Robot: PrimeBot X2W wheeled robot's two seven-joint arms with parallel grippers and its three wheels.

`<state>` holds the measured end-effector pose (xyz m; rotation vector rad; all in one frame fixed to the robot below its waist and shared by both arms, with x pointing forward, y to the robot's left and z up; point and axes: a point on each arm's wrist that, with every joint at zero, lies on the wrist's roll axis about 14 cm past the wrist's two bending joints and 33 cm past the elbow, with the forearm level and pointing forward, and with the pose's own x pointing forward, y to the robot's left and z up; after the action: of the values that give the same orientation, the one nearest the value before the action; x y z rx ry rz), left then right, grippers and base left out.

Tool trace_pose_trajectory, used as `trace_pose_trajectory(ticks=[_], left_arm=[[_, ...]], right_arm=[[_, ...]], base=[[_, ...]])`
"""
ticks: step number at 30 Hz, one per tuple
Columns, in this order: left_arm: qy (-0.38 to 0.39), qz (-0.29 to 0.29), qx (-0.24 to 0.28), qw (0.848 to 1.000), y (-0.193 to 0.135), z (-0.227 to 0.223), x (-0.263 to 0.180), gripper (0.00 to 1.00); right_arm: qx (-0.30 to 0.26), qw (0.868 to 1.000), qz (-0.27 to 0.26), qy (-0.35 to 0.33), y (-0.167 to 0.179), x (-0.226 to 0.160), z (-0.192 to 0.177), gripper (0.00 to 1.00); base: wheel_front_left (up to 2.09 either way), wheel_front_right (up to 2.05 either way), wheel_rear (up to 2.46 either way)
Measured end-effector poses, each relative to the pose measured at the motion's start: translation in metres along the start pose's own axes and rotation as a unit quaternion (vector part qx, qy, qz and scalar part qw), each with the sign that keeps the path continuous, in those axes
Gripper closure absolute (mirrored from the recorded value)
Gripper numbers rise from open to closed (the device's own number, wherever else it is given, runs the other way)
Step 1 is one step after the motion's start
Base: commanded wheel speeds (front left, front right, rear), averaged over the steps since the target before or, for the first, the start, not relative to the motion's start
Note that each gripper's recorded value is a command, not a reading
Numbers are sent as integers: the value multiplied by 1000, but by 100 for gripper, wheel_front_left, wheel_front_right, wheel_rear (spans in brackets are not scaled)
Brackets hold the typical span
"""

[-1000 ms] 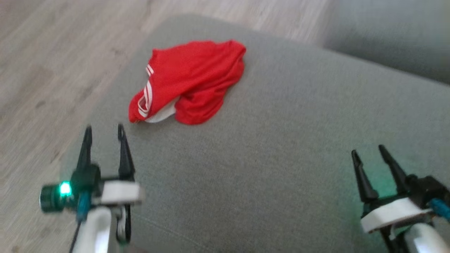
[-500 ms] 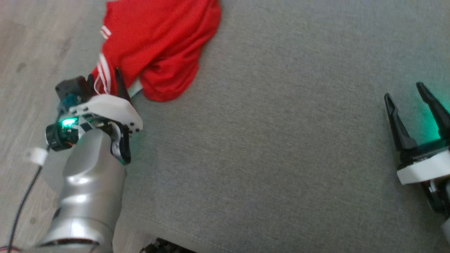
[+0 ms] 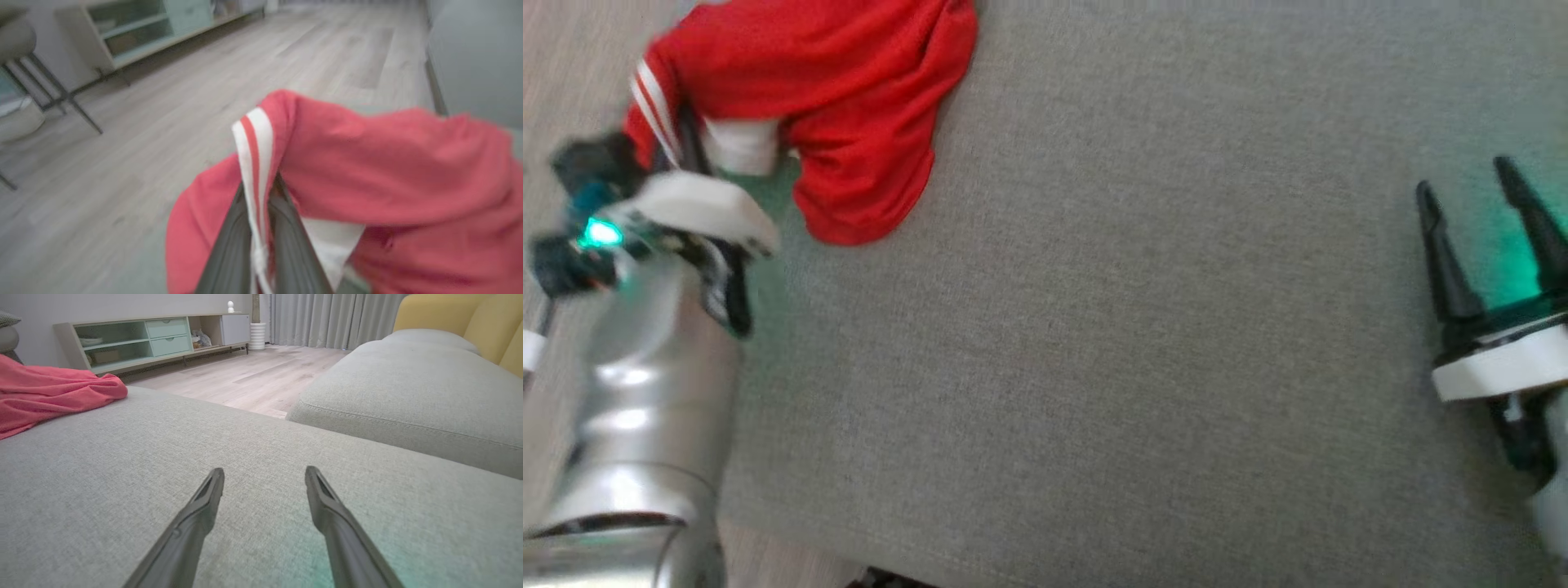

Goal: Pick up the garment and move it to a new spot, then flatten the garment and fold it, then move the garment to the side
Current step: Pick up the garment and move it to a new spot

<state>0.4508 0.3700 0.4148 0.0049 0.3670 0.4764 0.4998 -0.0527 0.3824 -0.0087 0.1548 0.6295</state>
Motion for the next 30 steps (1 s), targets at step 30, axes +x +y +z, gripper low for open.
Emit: trace_pose_trajectory(ticks=[30], left_arm=[[-522, -375, 60, 764, -267, 375, -229, 100]], right_arm=[[52, 960, -255, -108, -11, -210, 83, 0]], base=[[0, 0, 0]])
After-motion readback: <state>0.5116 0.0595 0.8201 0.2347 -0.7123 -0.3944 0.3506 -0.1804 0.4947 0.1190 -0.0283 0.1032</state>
